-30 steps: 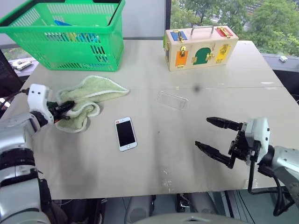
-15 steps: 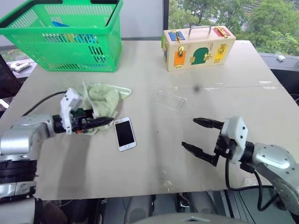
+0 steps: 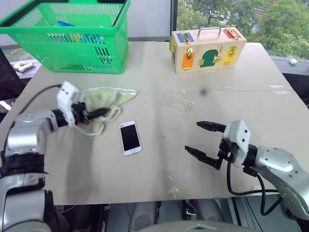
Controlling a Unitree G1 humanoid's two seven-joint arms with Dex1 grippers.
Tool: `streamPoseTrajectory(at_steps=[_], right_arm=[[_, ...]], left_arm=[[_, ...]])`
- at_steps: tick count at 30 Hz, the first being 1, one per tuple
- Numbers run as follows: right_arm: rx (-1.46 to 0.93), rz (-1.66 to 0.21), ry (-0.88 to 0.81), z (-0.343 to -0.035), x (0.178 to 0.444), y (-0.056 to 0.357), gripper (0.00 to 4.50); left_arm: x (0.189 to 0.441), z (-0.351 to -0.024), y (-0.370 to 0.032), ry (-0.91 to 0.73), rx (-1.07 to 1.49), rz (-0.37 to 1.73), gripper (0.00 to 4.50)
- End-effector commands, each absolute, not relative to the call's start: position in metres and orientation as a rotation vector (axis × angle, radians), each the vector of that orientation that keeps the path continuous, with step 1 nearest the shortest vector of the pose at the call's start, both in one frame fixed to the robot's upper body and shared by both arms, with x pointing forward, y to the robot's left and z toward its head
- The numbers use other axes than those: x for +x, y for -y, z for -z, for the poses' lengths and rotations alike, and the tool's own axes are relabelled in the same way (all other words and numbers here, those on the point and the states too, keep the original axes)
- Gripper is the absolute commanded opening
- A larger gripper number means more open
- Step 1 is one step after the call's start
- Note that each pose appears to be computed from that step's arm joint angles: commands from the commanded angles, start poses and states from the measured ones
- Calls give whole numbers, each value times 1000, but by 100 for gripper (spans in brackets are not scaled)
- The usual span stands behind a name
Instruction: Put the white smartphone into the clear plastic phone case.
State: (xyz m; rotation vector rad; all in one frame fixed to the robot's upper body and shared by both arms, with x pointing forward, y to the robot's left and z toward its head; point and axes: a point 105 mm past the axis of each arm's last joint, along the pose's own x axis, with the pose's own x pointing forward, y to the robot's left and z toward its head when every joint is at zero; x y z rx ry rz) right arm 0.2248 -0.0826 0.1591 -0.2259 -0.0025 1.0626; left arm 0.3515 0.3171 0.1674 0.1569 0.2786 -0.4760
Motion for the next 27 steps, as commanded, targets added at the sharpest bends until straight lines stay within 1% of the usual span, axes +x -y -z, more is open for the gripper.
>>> streamPoseTrajectory(at_steps=[1,5,7,9,11,12,13,15,16,20,22,25,27], right_arm=[[-228,-1080,32,-167,222,80,450],[-222,-1092,28,-167,222,80,450],[-221,-1094,28,-167,223,81,450],[-219,-1096,33,-168,224,81,450],[-215,-1104,41,-170,225,81,450],[-214,-1109,43,-170,225,80,450],[-213,-1113,44,-171,225,80,450],[-214,-1126,53,-172,224,80,450],[-215,-1132,58,-173,224,80,450],[-216,-1141,67,-175,222,80,450],[-217,-1142,67,-175,222,80,450],[-221,-1133,67,-174,220,80,450],[-220,-1127,69,-174,219,79,450]], left_arm=[[355,-169,-361,-285,115,231,287],[351,-169,-396,-288,55,40,287],[350,-186,-418,-184,16,-117,287],[351,-206,-426,-61,-90,-182,287],[353,-220,-412,10,-208,-74,287],[353,-222,-397,10,-235,30,287],[351,-221,-381,-7,-230,141,287],[336,-213,-344,-88,-197,400,287],[328,-208,-331,-129,-187,490,287],[307,-187,-305,-264,-81,686,287],[299,-178,-297,-317,-35,751,287],[286,-158,-286,-415,123,866,287],[285,-154,-283,-420,178,897,287]])
